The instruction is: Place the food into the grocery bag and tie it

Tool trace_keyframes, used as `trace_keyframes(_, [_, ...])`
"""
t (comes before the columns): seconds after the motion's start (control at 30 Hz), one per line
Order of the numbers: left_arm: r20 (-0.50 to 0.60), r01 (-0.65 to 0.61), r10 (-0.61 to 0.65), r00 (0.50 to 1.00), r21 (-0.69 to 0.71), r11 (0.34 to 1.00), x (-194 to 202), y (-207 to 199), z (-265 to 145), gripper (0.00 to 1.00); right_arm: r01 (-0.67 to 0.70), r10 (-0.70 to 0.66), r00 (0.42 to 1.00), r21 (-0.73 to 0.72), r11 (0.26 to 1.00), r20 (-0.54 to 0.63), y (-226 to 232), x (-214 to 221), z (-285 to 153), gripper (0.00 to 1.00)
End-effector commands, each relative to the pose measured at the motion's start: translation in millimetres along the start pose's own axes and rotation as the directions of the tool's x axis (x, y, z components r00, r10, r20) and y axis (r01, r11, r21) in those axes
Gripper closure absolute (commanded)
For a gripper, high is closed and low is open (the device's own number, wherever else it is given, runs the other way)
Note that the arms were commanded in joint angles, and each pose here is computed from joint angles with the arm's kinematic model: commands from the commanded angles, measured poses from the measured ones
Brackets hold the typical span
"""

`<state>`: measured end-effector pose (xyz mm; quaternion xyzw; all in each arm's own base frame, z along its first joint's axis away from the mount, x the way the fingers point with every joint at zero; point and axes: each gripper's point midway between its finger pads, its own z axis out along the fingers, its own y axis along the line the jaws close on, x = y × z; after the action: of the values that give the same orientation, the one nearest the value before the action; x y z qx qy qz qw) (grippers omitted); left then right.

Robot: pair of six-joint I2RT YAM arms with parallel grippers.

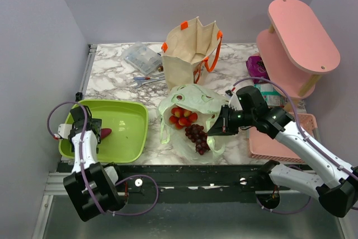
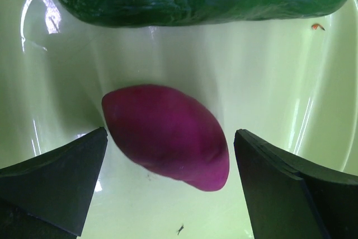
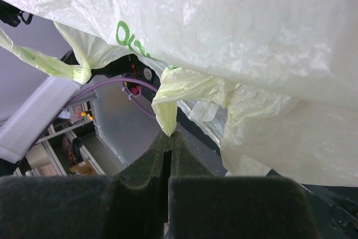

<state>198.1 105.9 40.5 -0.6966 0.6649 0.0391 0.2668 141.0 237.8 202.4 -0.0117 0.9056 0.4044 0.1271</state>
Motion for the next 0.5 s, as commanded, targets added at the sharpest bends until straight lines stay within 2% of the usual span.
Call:
trace_keyframes(0.0, [0.049, -0.021, 0.020, 0.999, 0.033, 0.999, -20, -19, 3, 0.06, 0.019, -0.019, 1.000, 0.017, 1.000, 0.006, -1, -3, 0, 0.99])
trace_keyframes(0.13, [0.039, -0.028, 0.027, 0.999, 0.041, 0.999, -22, -21, 7, 0.16, 0.013, -0.013, 1.000, 0.023, 1.000, 0.006, -3, -3, 2, 0.99])
trace_keyframes(0.33, [0.028, -0.046, 0.042, 0.999, 0.129, 0.991, -19, -33, 3, 0.49, 0.012, -0.012, 1.000, 0.026, 1.000, -0.003, -3, -3, 3, 0.99])
trace_keyframes(0.47, [0.023, -0.068, 0.065, 0.998, 0.202, 0.977, -19, -43, -7, 0.66, 0.019, -0.019, 1.000, 0.031, 0.999, 0.002, -2, -4, 1, 0.99])
